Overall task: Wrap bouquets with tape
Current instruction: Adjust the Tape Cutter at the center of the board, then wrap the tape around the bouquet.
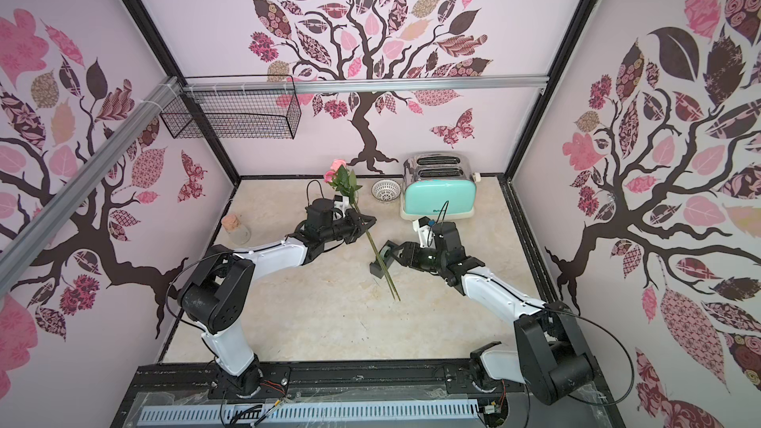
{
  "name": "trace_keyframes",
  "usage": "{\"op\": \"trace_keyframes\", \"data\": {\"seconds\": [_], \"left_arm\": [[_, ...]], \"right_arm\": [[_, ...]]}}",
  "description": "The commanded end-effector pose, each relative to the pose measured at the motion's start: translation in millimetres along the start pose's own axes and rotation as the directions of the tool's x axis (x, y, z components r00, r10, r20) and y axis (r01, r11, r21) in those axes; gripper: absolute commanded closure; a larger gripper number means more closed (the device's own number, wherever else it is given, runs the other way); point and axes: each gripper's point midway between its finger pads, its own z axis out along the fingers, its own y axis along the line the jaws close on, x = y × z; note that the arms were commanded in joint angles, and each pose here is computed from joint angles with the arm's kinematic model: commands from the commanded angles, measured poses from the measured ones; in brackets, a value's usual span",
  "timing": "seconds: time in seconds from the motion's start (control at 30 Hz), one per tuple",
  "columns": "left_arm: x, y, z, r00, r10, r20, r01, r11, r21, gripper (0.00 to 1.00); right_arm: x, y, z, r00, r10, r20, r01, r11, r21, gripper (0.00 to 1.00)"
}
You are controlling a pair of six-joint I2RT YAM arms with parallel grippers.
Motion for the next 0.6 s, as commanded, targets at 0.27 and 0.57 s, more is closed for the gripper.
{"op": "trace_keyframes", "data": {"seconds": [0.27,0.57], "left_arm": [[-1.3,2.3,2.9,1.000,-0.017,0.022,0.016,0.999,0.043,1.00],[-0.1,7.7,3.1,0.999,-0.039,0.024,0.038,0.999,0.034,1.00]], "right_arm": [[19.4,46.5,8.4,0.985,-0.007,-0.174,-0.048,0.949,-0.313,0.52],[27.3,36.5,31.9,0.969,-0.041,-0.245,-0.024,0.966,-0.259,0.61]]}}
